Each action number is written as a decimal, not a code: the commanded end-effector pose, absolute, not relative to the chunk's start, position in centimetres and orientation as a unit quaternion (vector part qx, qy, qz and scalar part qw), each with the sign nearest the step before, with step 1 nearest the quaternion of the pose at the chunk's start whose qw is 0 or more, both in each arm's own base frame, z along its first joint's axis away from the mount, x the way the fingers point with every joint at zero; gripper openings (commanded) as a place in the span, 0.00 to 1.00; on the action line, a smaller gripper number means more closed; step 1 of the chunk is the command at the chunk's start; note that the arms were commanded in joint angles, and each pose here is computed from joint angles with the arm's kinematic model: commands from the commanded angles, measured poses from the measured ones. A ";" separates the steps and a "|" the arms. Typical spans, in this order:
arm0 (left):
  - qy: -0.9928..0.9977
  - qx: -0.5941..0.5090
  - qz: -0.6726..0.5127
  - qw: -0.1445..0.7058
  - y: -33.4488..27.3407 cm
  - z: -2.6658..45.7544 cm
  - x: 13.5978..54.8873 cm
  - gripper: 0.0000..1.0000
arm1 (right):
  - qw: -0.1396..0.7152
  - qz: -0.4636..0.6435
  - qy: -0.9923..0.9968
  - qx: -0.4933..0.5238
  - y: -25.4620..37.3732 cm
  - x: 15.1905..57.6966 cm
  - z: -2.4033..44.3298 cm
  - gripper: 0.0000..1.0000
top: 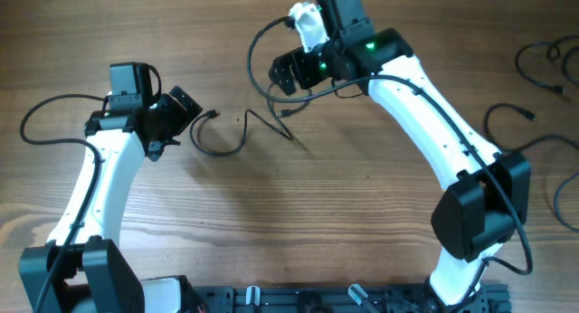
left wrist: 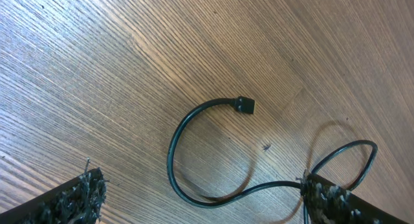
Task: Untangle cables
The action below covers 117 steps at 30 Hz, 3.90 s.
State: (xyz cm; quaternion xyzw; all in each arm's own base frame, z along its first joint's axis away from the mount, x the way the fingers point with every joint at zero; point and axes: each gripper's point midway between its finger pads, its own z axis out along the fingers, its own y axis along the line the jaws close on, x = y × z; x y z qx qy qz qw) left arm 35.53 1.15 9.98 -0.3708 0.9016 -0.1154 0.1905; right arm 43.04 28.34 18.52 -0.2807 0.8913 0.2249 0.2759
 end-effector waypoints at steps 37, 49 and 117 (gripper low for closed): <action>0.900 -0.378 -0.110 0.188 1.5 9.7 35.5 1.00 | 0.610 0.024 0.781 0.132 3.4 58.6 39.4 0.04; 0.900 -0.378 -0.110 0.188 1.5 9.7 35.5 1.00 | 0.351 -0.118 0.865 0.340 -20.2 58.7 11.2 0.20; 0.900 -0.378 -0.110 0.188 1.5 9.7 35.5 1.00 | 0.794 0.171 0.569 0.125 0.6 23.1 28.4 1.00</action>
